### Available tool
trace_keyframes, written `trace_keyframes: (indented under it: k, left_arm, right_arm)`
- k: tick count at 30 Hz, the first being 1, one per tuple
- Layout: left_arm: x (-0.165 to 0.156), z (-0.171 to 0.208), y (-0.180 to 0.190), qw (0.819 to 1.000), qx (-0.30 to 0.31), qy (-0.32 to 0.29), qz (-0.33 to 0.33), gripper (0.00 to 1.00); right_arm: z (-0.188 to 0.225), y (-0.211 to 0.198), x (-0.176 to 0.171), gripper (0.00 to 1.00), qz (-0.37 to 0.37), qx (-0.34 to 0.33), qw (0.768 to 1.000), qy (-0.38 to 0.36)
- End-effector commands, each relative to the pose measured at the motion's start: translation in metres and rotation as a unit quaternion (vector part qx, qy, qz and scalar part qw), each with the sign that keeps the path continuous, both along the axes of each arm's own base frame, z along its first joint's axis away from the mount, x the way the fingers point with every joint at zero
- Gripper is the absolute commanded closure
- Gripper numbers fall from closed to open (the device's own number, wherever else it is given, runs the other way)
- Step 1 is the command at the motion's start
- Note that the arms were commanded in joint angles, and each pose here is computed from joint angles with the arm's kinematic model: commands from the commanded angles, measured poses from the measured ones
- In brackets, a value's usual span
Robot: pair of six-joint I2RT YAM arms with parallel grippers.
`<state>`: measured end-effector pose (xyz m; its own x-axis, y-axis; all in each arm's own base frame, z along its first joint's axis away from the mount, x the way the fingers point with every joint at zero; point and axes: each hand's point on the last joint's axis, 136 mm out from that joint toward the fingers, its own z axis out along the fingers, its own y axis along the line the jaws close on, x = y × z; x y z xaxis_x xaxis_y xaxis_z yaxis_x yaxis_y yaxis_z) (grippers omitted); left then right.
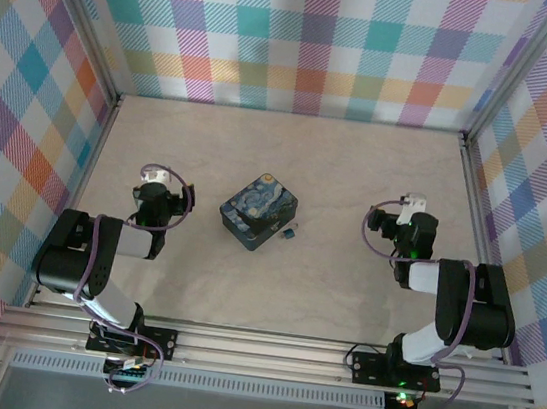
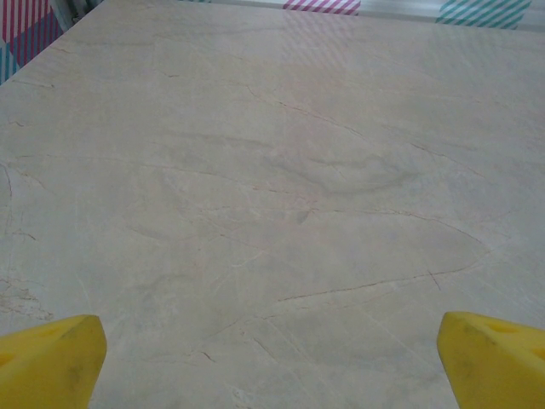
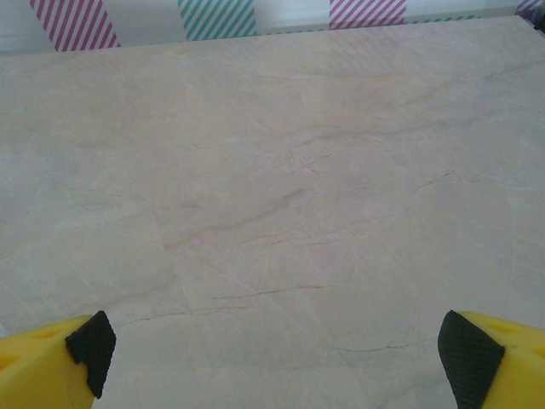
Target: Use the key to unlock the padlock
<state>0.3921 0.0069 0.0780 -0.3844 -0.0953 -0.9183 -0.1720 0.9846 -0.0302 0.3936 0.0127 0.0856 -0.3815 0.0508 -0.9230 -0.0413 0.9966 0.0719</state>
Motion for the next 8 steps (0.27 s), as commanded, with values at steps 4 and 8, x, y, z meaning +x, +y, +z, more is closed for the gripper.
trace_keyframes:
  k: [4, 8]
  left_arm:
    - [0.0032, 0.0034, -0.0042, 1.0, 0.0, -0.003, -0.008, 0.0]
    - [0.0031, 0.0034, -0.0041, 1.0, 0.0, -0.003, -0.008, 0.0]
  right_arm:
    - [0.0055, 0.0027, 0.0043, 0.0, 0.006, 0.004, 1.0, -0.006]
    - [0.0066, 0.0028, 0.0038, 0.0, 0.006, 0.004, 1.0, -0.009]
